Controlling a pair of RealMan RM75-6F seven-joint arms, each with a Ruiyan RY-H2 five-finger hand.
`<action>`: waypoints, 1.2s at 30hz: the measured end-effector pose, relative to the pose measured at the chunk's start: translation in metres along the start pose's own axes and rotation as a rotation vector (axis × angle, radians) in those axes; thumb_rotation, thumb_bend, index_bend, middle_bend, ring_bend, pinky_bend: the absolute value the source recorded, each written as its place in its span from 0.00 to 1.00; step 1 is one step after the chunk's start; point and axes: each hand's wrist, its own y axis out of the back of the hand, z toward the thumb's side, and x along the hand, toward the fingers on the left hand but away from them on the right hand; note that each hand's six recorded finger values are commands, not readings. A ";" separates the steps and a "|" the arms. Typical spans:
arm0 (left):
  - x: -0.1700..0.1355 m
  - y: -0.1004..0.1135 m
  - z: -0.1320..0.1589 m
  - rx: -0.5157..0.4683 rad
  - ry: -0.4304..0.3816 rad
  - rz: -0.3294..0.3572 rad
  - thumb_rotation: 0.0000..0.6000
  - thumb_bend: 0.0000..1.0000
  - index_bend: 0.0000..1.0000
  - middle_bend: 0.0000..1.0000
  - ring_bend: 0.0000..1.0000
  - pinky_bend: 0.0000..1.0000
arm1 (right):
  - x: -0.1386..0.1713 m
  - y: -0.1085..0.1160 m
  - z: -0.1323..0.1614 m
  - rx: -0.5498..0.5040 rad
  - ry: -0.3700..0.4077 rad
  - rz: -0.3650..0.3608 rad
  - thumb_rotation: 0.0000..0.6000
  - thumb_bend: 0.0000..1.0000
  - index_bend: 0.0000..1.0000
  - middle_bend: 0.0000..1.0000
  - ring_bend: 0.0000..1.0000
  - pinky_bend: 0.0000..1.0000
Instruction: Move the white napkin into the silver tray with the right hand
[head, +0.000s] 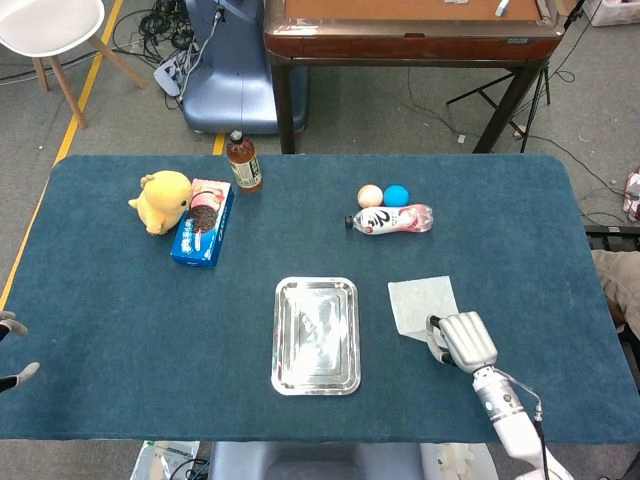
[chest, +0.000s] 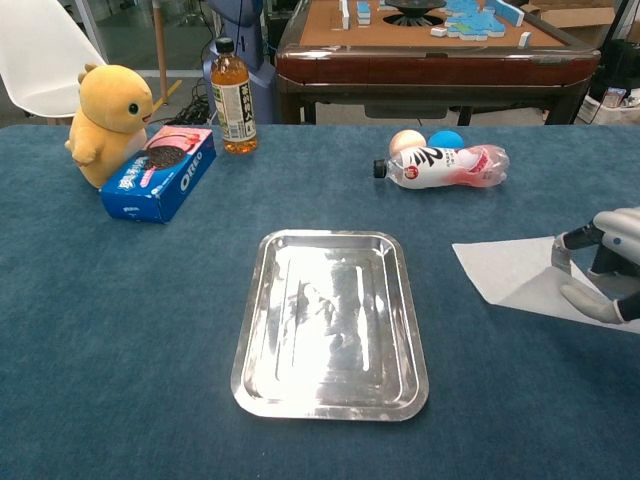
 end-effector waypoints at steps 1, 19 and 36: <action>0.000 0.001 0.000 0.001 0.001 0.001 1.00 0.03 0.46 0.31 0.22 0.41 | -0.003 0.001 0.002 0.003 0.002 -0.003 1.00 0.49 0.58 1.00 1.00 1.00; -0.002 0.013 -0.006 -0.005 0.011 0.030 1.00 0.03 0.46 0.32 0.22 0.41 | -0.057 0.018 0.076 0.038 0.115 -0.124 1.00 0.49 0.59 1.00 1.00 1.00; -0.002 0.011 -0.009 0.011 0.019 0.016 1.00 0.04 0.46 0.32 0.22 0.41 | -0.086 0.032 0.140 0.068 0.267 -0.180 1.00 0.49 0.60 1.00 1.00 1.00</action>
